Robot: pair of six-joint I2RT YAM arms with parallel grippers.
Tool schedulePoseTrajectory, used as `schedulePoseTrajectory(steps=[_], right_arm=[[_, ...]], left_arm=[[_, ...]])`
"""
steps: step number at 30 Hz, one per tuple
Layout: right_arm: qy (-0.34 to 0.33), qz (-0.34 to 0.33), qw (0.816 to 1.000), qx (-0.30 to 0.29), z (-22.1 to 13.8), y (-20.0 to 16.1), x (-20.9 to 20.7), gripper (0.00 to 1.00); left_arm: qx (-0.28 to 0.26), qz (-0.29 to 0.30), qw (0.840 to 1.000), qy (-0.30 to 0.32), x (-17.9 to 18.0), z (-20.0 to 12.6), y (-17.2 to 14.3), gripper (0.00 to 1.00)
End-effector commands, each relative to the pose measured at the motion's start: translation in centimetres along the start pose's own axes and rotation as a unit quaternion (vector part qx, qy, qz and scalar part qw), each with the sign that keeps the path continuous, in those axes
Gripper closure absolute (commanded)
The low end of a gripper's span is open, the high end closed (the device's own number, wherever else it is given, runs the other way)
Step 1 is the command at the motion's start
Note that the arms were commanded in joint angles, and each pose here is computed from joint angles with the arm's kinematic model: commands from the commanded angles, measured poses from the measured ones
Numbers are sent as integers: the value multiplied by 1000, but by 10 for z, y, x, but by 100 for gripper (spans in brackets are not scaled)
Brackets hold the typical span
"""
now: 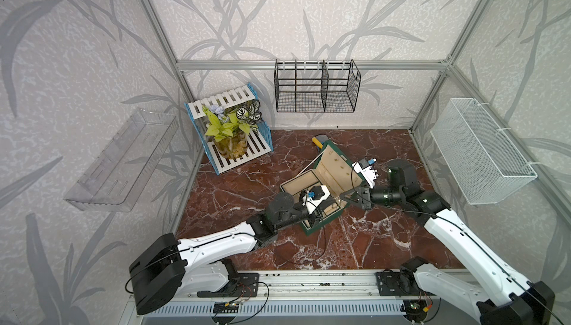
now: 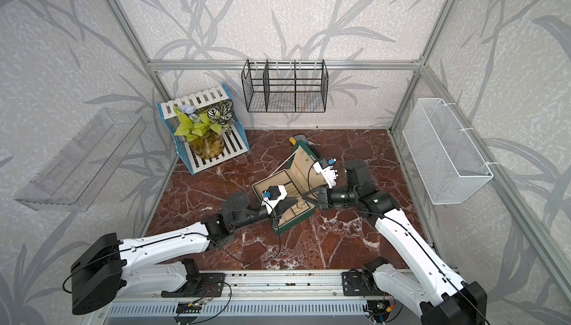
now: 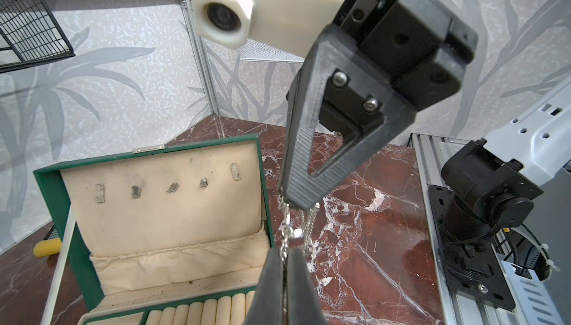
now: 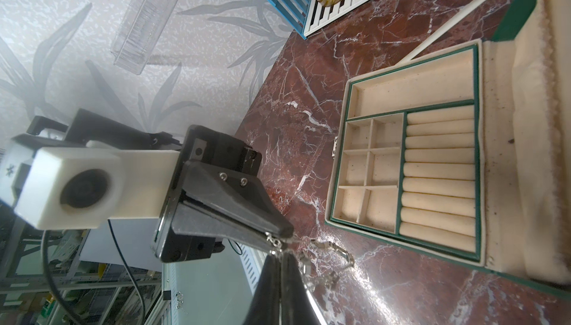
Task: Put jewelry chain into jewelry box
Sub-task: Adjust the necklace.
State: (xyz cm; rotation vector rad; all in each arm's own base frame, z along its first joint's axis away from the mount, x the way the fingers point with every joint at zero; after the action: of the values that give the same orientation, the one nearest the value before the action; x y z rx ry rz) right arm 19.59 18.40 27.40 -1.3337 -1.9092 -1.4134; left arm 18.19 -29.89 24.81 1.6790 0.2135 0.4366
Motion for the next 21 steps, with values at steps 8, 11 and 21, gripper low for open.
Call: schedulePoseTrajectory(steps=[8,11,21], right_arm=[[-55,0,998,-7,5,-8,-25,100],[-54,3,999,2,11,-14,-34,100],[-25,-23,999,8,24,-30,-51,50]], left_arm=[[15,6,999,28,3,-14,0,100],[19,1,1000,21,2,-15,2,100],[44,-38,997,-45,-8,2,9,100]])
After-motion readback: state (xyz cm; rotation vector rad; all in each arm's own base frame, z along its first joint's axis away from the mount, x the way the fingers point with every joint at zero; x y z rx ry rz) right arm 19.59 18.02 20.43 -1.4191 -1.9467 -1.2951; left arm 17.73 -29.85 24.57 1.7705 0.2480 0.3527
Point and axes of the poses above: each gripper's point midway between its finger pads, its own z axis out along the fingers, its own x axis along the line the jaws close on, y = z × x, the point moved 5 cm from there along -z, back along the fingers, and after that the axes turned 6 degrees about z, right-handed, at the moved point
